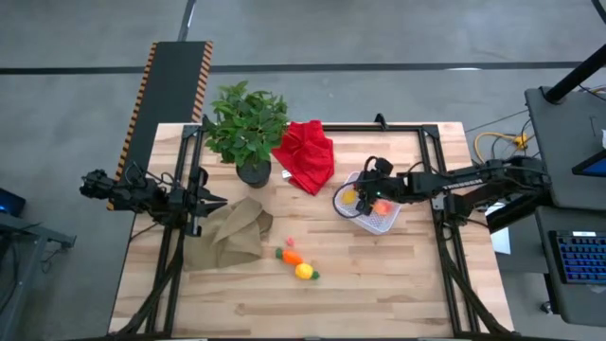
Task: Pick and placing Produce into tupperware
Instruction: Put the red strawberry into the white bin, then put the pink apricot into the white bin
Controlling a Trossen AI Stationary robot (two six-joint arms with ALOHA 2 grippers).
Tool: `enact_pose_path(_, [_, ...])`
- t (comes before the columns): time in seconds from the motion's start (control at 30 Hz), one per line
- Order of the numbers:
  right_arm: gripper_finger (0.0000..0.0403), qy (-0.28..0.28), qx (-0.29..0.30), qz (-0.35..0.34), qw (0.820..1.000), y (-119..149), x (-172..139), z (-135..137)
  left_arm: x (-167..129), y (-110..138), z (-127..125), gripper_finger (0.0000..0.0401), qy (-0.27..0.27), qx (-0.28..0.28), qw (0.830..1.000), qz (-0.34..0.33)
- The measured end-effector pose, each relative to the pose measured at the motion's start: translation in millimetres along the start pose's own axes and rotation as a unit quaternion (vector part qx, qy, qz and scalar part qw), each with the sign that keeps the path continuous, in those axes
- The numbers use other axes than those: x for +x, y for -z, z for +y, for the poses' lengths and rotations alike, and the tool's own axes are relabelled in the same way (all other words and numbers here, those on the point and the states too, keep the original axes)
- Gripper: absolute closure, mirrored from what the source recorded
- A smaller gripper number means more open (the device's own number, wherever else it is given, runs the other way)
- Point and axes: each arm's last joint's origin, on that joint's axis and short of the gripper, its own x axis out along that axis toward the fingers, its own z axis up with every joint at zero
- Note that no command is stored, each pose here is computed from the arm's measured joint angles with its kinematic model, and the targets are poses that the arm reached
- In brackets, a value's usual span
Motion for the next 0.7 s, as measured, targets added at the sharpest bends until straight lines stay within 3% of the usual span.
enact_pose_path(0.2, [0.022, 0.02, -0.008, 0.014, 1.0, -1.5, 9.2, 3.3, 0.1, 0.1, 0.0, 0.0386, 0.0, 0.0, 1.0, 0.001])
enact_pose_path(0.57, [0.0092, -0.006, 0.019, -0.005, 1.0, -19.3, 4.3, 5.3, 0.1, 0.3, -0.1, 0.0386, 0.0, 0.0, 1.0, 0.001])
enact_pose_path(0.7, [0.0069, -0.056, 0.032, -0.034, 0.997, -35.3, -7.5, 5.1, 0.1, 0.3, -0.1, 0.0386, 0.0, 0.0, 1.0, 0.001])
